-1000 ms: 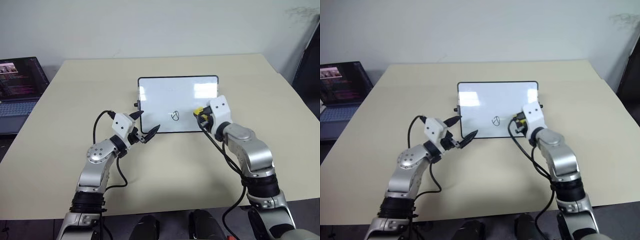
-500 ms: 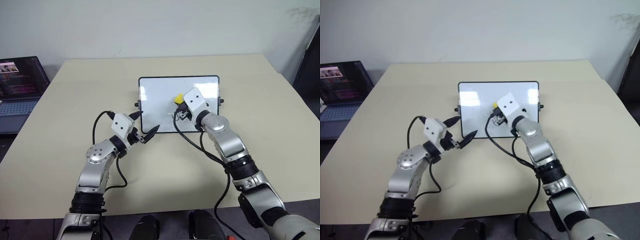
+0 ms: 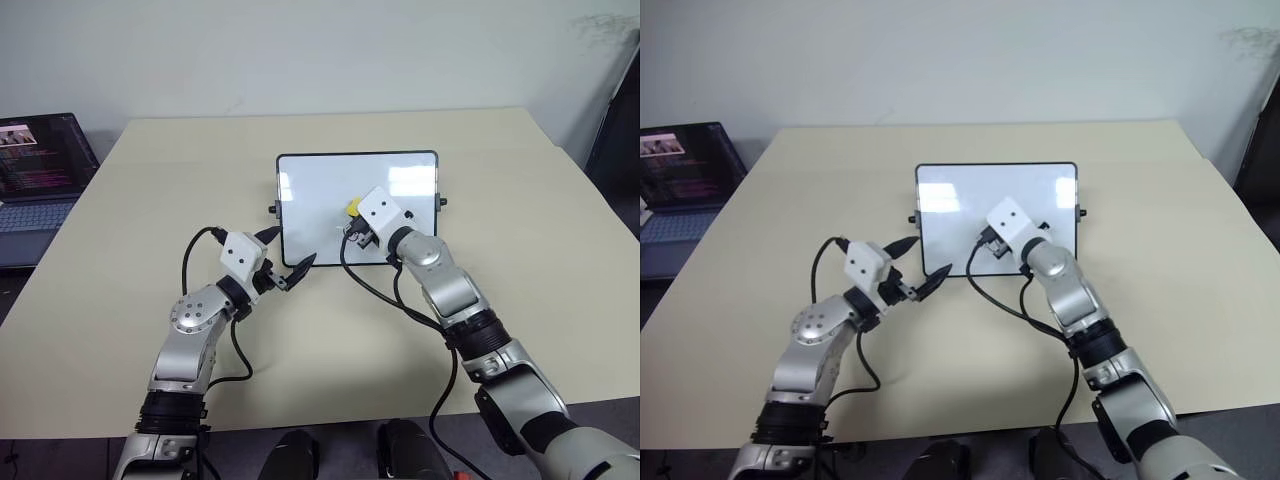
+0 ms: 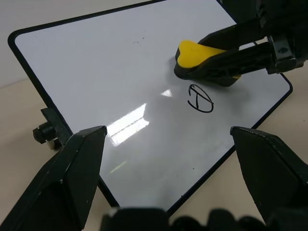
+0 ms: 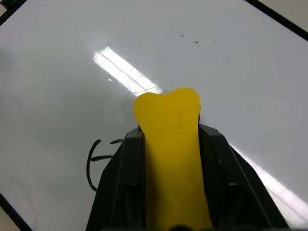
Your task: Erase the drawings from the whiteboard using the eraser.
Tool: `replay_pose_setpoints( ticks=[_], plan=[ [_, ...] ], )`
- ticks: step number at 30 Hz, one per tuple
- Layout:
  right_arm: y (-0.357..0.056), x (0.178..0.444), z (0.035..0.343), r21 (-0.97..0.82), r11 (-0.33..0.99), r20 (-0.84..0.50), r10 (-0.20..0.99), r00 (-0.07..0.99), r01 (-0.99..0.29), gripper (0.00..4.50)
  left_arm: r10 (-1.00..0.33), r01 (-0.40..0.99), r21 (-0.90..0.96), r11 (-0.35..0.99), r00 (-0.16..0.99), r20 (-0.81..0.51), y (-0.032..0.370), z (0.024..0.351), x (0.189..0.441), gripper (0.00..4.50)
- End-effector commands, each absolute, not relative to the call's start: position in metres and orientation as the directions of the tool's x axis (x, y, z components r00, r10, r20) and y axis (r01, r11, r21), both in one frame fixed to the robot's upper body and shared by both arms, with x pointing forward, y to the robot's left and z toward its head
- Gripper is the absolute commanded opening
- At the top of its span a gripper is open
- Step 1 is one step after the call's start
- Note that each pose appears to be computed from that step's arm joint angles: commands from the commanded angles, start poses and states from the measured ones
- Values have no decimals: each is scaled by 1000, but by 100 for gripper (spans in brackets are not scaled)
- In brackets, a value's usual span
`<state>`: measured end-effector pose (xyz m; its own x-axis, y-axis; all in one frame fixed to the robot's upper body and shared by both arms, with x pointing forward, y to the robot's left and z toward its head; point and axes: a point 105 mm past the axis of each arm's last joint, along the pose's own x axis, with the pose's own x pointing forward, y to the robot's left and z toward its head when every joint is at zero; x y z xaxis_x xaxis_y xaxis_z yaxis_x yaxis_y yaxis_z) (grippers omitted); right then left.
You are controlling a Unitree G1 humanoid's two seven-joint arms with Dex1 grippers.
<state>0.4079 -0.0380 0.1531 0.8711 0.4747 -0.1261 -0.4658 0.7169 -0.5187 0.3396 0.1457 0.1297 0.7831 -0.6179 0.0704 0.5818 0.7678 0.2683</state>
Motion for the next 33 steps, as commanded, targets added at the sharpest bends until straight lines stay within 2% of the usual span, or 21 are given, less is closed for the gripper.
replay_pose_setpoints(
  ticks=[1, 23, 27, 33],
  plan=[
    [-33, 407, 164, -534, 708, -101, 490, 866, -462, 120, -617, 562, 305, 769, 778, 120, 148, 146, 337, 450],
    [-23, 380, 127, -515, 623, -237, 556, 797, -588, 120, -594, 537, 310, 784, 795, 126, 153, 148, 334, 450],
    [-28, 380, 137, -499, 656, -187, 556, 810, -566, 120, -600, 544, 310, 780, 790, 123, 152, 147, 334, 450],
    [-39, 382, 172, -455, 748, -20, 534, 845, -483, 120, -618, 563, 307, 767, 776, 122, 146, 147, 336, 450]
  ],
)
